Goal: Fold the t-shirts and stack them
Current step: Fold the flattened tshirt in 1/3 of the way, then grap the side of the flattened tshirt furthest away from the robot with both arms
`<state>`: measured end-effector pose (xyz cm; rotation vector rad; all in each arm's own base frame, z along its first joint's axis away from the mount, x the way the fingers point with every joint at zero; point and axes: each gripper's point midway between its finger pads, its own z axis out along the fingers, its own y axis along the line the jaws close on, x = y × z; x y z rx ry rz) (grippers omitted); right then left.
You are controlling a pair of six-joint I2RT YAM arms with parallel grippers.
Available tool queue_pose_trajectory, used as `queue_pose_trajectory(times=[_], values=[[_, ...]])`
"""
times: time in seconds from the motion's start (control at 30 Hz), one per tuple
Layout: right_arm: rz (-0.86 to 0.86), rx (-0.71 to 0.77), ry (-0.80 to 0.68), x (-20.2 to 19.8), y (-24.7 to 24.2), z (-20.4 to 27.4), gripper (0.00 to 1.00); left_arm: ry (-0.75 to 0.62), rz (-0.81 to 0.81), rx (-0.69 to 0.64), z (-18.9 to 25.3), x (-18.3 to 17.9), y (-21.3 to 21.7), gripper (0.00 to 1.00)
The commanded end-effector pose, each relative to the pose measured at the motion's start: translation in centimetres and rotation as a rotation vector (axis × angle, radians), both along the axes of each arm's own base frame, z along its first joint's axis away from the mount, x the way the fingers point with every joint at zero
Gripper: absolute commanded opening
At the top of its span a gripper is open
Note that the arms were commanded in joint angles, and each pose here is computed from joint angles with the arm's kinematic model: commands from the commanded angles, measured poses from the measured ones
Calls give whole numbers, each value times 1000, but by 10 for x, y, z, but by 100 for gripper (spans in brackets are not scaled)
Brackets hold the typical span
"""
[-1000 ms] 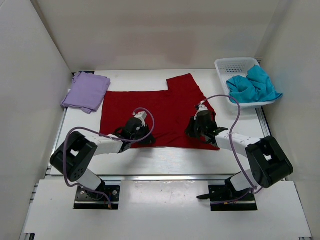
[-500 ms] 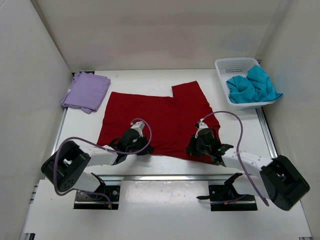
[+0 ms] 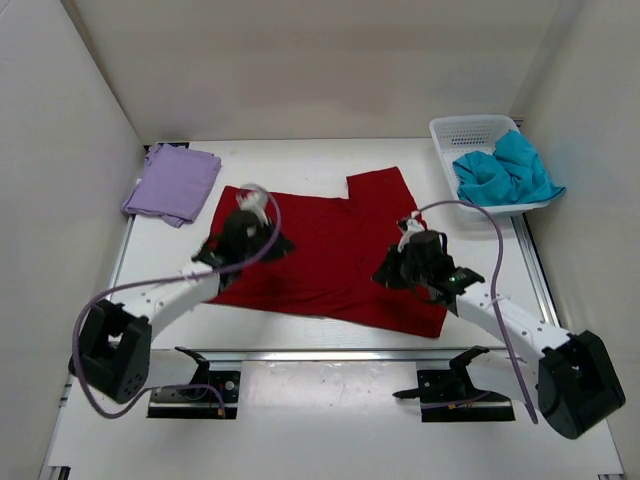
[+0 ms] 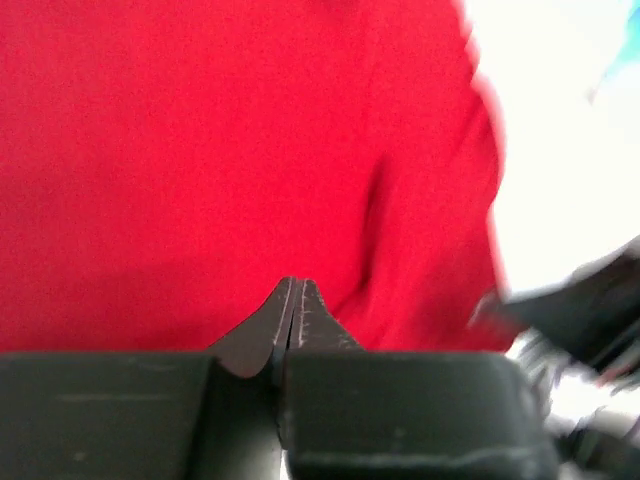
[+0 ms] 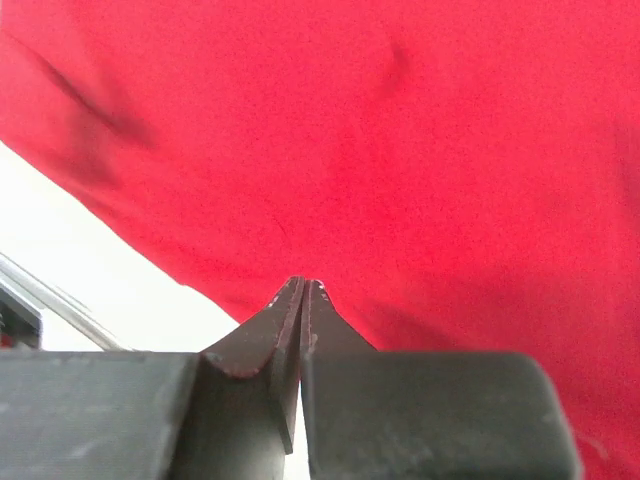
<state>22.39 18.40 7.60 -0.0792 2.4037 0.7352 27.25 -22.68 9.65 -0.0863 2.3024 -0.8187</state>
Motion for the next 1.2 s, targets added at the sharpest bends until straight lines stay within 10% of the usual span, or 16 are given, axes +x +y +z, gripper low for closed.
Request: queue_pose_trajectory(times=[0.0, 0.2, 0.47, 1.17], values=[[62, 84, -139, 41, 26, 43, 0, -95, 213, -107, 63, 95, 51, 5], [145, 104, -143, 67, 68, 47, 0, -35, 417, -55, 32, 193, 108, 1], [186, 100, -118, 42, 78, 24, 0, 40, 571, 123, -2, 292, 176, 25], [181, 134, -143, 38, 71, 27, 0, 230, 505, 493, -56, 329, 216, 42]])
